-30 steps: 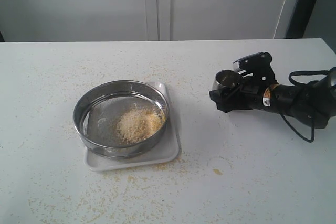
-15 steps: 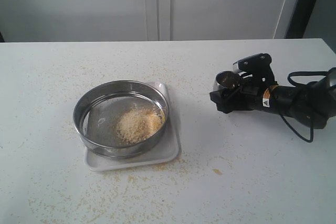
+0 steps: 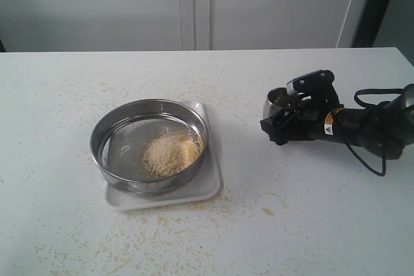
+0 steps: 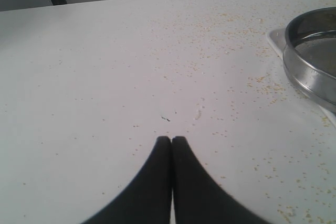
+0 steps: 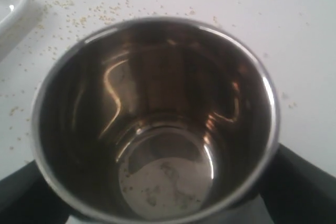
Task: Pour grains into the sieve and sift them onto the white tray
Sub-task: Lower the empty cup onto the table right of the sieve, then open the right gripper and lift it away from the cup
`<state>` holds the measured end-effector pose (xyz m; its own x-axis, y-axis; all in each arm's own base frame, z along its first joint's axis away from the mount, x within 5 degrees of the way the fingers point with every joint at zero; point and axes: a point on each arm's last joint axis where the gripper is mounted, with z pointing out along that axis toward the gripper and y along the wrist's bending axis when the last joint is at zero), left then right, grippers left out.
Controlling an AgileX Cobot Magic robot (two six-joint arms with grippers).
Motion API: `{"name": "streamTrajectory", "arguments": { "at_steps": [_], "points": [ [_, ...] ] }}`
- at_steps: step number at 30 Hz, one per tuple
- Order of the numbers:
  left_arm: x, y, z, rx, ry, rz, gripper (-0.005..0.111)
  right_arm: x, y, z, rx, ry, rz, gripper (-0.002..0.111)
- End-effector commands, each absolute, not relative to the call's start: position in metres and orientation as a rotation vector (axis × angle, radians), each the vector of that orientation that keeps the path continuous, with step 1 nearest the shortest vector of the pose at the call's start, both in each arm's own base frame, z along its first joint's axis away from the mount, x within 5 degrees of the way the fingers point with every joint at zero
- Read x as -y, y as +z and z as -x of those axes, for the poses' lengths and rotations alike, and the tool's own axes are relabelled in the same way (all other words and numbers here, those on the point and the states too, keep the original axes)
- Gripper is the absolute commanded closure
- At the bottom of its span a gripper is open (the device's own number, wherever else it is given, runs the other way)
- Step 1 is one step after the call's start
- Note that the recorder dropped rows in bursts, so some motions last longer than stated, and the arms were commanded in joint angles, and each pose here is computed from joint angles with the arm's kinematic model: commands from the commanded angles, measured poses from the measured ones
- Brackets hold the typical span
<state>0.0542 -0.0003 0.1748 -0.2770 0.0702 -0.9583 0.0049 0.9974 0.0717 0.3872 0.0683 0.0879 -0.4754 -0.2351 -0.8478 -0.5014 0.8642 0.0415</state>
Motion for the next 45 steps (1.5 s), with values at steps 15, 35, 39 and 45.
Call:
{"name": "streamTrajectory", "arguments": {
  "at_steps": [15, 35, 39, 45],
  "points": [
    [0.001, 0.174, -0.054, -1.849, 0.054, -0.051, 0.107, -0.068, 0.111, -0.387, -2.052, 0.385, 0.517, 0.027],
    [0.001, 0.174, -0.054, -1.849, 0.054, -0.051, 0.107, -0.070, 0.186, -0.379, -1.903, 0.399, 0.507, 0.038],
    [0.001, 0.174, -0.054, -1.849, 0.054, -0.051, 0.107, -0.064, 0.206, -0.371, -1.929, 0.275, 0.574, 0.086],
    [0.001, 0.174, -0.054, -1.849, 0.054, -0.051, 0.107, -0.055, 0.245, -0.356, -1.895, 0.076, 0.668, 0.108]
  ]
}}
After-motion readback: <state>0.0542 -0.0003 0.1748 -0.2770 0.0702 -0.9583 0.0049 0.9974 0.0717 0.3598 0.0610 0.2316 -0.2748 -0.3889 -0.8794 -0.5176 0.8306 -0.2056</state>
